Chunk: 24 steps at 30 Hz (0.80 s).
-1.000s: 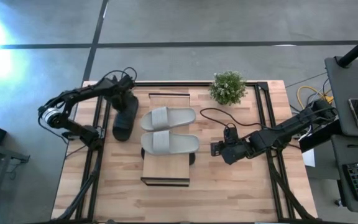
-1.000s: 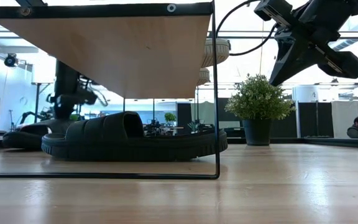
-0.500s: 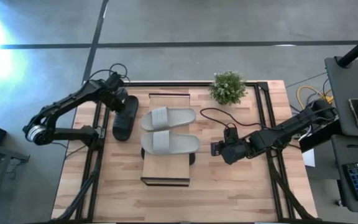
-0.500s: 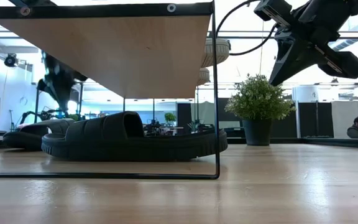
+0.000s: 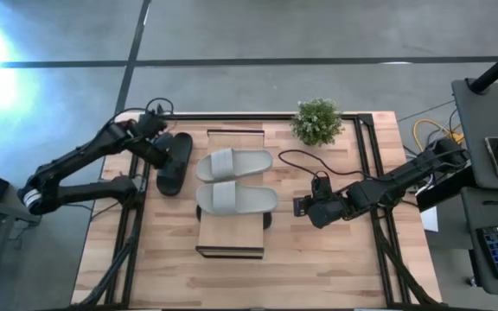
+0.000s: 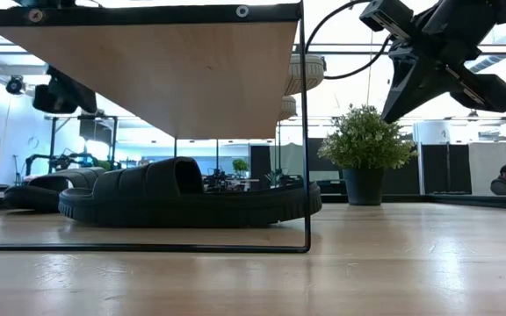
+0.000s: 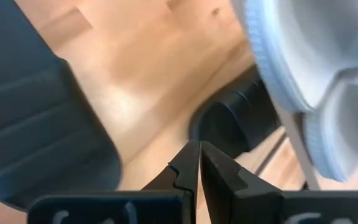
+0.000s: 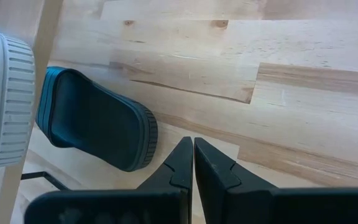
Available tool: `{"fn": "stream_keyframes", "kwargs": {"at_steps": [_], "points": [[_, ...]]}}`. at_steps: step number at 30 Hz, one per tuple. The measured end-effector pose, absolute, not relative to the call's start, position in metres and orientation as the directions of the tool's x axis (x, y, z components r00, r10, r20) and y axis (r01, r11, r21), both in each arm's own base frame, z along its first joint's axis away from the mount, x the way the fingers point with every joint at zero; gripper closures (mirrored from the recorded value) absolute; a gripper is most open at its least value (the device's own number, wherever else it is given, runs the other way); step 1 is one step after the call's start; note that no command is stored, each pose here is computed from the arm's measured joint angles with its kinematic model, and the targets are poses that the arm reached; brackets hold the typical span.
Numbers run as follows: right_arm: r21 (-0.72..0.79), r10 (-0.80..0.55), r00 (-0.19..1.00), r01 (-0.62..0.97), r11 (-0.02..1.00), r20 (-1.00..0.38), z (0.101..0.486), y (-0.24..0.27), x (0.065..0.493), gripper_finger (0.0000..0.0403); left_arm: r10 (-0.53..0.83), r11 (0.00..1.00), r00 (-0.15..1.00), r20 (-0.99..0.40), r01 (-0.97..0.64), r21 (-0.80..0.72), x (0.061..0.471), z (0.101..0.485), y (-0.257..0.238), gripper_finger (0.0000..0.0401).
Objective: Pick and place slides into the shelf
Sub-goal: Move the black slide under the shelf
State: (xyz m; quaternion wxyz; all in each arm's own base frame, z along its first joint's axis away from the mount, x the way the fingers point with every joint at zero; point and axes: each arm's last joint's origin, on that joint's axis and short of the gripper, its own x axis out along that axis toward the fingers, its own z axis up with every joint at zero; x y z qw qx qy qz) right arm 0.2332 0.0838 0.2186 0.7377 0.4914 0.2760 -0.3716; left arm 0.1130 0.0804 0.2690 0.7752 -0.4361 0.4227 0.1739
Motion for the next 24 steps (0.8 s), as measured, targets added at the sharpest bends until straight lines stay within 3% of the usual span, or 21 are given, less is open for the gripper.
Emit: {"fn": "stream_keyframes", "kwargs": {"at_steps": [6, 12, 19, 24], "points": [[0.516, -0.279, 0.571, 0.82, 0.248, -0.773, 0.219, 0.084, 0.233, 0.0394, -0.048, 0.54, 0.54, -0.84, -0.694, -0.476, 0.113, 0.268, 0.065, 0.0399], [0.51, -0.282, 0.568, 0.821, 0.256, -0.773, 0.218, 0.083, 0.233, 0.0394, -0.099, 0.504, 0.482, -0.871, -0.73, -0.461, 0.117, 0.25, 0.055, 0.0399], [0.511, -0.282, 0.568, 0.822, 0.253, -0.774, 0.217, 0.083, 0.233, 0.0394, -0.148, 0.547, 0.423, -0.894, -0.718, -0.43, 0.128, 0.236, 0.044, 0.0399], [0.501, -0.284, 0.56, 0.826, 0.258, -0.778, 0.215, 0.084, 0.233, 0.0394, -0.1, 0.566, 0.397, -0.912, -0.732, -0.38, 0.142, 0.231, 0.04, 0.0399]]}}
